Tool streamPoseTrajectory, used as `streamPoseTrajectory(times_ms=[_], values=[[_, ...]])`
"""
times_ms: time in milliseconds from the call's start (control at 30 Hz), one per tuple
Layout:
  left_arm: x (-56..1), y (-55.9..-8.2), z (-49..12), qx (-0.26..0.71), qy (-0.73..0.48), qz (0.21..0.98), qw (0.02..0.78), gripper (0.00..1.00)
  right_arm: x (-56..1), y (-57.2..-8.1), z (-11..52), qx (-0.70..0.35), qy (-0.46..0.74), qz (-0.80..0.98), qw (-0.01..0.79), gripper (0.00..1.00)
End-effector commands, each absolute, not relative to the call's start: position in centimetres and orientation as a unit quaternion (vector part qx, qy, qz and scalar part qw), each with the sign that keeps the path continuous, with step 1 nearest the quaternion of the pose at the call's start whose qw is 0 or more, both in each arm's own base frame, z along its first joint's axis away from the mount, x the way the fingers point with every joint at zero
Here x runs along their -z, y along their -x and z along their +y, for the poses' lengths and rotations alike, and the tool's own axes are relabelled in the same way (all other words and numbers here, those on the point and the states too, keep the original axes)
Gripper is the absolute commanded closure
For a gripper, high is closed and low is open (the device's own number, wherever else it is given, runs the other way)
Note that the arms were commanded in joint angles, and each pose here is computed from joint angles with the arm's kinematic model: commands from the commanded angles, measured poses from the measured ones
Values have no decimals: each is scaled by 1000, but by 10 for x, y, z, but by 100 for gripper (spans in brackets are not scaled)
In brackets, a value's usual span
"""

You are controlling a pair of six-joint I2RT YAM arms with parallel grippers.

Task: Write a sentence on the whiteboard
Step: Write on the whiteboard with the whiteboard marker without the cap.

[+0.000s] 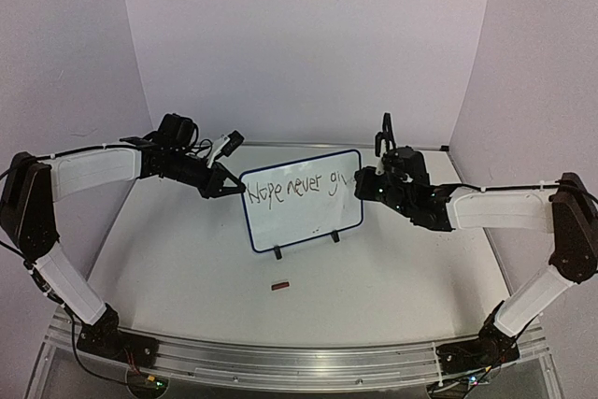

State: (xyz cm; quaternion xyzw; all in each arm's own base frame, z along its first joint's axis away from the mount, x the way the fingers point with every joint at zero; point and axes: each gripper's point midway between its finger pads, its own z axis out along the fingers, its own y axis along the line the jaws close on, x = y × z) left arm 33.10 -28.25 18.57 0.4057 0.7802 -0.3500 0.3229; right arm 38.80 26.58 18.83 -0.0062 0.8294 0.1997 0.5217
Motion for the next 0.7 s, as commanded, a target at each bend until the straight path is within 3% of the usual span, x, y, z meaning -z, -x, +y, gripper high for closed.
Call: streamPoseTrajectory(times_ms=[0,667], values=[[-169,-338,-276,311,-415,793,319,100,-221,-395,265,-205,-7,806,556,100],[-169,-338,-276,310,-415,793,320,100,-247,-400,268,-217,-9,785,580,100]])
